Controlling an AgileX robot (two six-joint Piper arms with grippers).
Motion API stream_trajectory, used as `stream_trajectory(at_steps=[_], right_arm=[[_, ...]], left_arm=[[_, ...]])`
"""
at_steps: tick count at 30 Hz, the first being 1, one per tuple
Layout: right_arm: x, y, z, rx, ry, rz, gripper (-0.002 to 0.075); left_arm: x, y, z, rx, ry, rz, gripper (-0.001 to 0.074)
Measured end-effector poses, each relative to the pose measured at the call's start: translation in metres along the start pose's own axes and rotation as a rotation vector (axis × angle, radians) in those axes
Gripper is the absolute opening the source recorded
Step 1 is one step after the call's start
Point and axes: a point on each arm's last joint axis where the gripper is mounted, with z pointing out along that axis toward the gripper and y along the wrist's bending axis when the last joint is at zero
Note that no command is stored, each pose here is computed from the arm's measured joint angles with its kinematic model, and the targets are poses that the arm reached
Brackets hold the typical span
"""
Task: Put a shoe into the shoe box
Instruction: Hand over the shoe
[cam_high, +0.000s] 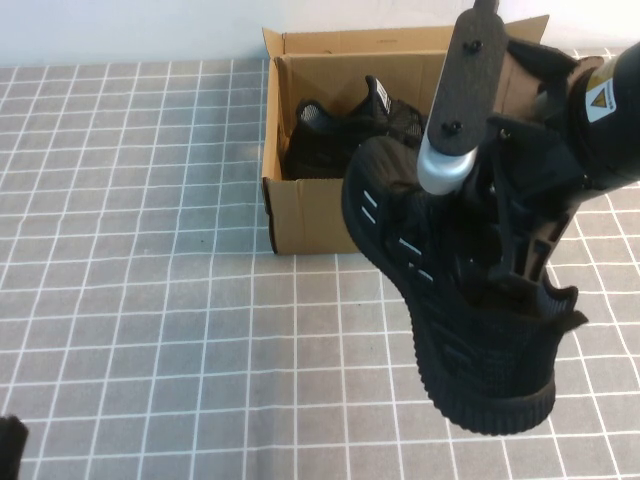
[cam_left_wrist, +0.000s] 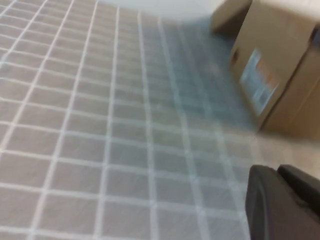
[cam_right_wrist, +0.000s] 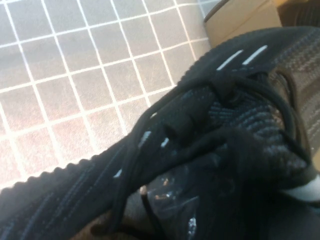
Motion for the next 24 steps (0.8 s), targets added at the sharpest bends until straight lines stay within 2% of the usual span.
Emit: stream_trajectory(at_steps=[3,8,10,16,21,24], right_arm=[[0.001,0.001,0.000,-0.009,0.013,-0.001,0.0015],[0.002,0.001,0.000,-0.014,0.020,-0.001,0.0015],[0.002,0.001,0.000,-0.015,0.022,-0.001,0.0015],[0.002,0.001,0.000,-0.011,0.019,0.000,0.0015],[0.000,0.000,0.000,0.004,0.000,0.000,0.0015],[-0.002,-0.002,0.000,0.023,-0.019,0.000,0.0014]], left_arm=[[-0.008,-0.002,0.000,0.025,-0.090,-0.102,-0.0001],[-0.021,-0.002,-0.002,0.037,-0.230,-0.147,-0.0001],[-0.021,-0.002,-0.002,0.043,-0.231,-0.192,-0.0001],[-0.037,-0.013,0.002,0.049,0.002,-0.232,-0.0001],[-0.068,-0.026,0.024,0.035,0.286,-0.146,-0.0001],[-0.090,-0.035,0.040,0.064,0.413,-0.062,-0.0001]])
